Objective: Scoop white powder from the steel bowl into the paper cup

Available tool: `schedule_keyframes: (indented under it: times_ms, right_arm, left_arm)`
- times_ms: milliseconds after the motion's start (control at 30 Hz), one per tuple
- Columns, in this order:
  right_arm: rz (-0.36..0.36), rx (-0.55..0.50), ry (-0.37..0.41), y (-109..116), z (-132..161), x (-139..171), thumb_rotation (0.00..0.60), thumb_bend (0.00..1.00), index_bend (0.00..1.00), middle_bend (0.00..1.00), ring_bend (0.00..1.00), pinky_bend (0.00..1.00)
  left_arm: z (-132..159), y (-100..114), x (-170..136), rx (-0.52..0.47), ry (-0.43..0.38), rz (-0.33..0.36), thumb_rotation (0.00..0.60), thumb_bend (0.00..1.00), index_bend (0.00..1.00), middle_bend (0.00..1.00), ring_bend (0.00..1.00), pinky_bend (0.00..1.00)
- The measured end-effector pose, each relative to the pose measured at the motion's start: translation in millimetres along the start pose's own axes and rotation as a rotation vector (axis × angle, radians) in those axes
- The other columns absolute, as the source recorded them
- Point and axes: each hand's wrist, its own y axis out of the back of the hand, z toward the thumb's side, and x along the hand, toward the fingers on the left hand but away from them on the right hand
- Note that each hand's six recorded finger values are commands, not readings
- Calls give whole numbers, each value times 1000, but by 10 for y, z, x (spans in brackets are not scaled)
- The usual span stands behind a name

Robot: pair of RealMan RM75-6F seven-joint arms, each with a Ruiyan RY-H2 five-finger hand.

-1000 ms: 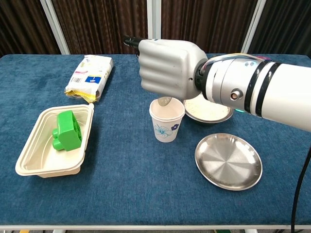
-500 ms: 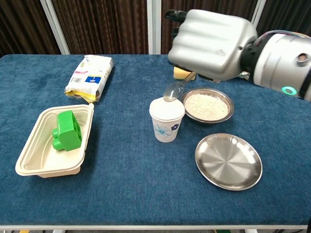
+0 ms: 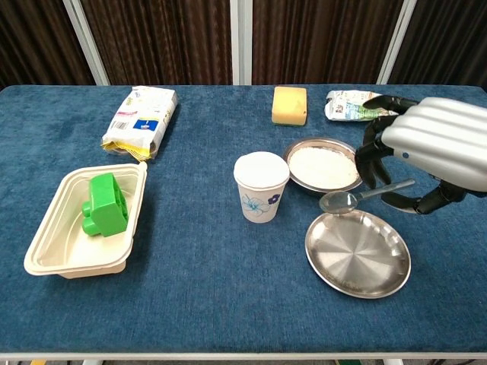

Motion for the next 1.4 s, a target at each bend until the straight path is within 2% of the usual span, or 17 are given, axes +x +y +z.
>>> schedule_keyframes:
  times_ms: [267, 467, 667, 833, 967, 1100, 1200, 1400]
  right_arm:
    - [23, -15, 21, -399, 118, 12, 600, 314, 568, 554, 207, 0]
    - [43, -2, 33, -553, 214, -47, 600, 314, 480, 483, 158, 0]
    - [59, 7, 25, -598, 232, -49, 600, 315, 430, 440, 143, 0]
    - [26, -5, -4, -471, 153, 2, 600, 316, 380, 404, 131, 0]
    - [-42, -46, -97, -239, -113, 141, 600, 317, 266, 326, 115, 0]
    - [-80, -99, -234, -52, -528, 436, 600, 321, 36, 83, 1, 0]
    - [-109, -152, -336, 72, -834, 726, 600, 323, 0, 21, 0, 0]
    - [-187, -300, -484, 214, -1192, 1285, 600, 323, 0, 36, 0, 0]
  left_arm:
    - [17, 4, 4, 1, -4, -2, 600, 40, 185, 122, 52, 26]
    - [12, -14, 1, -1, -4, -7, 600, 40, 185, 122, 51, 27]
    - [-7, -16, -4, -2, -1, -5, 600, 40, 185, 122, 51, 27]
    - [-7, -22, -10, -4, -5, -4, 600, 40, 184, 122, 51, 26]
    - [-9, -26, -15, -4, -6, -7, 600, 40, 185, 122, 52, 26]
    - [3, -32, -11, -6, -8, -6, 600, 40, 185, 122, 51, 27]
    - [16, -35, -10, 3, -11, -3, 600, 40, 185, 122, 51, 26]
    - [48, -28, -4, 26, -12, 0, 600, 40, 185, 122, 51, 27]
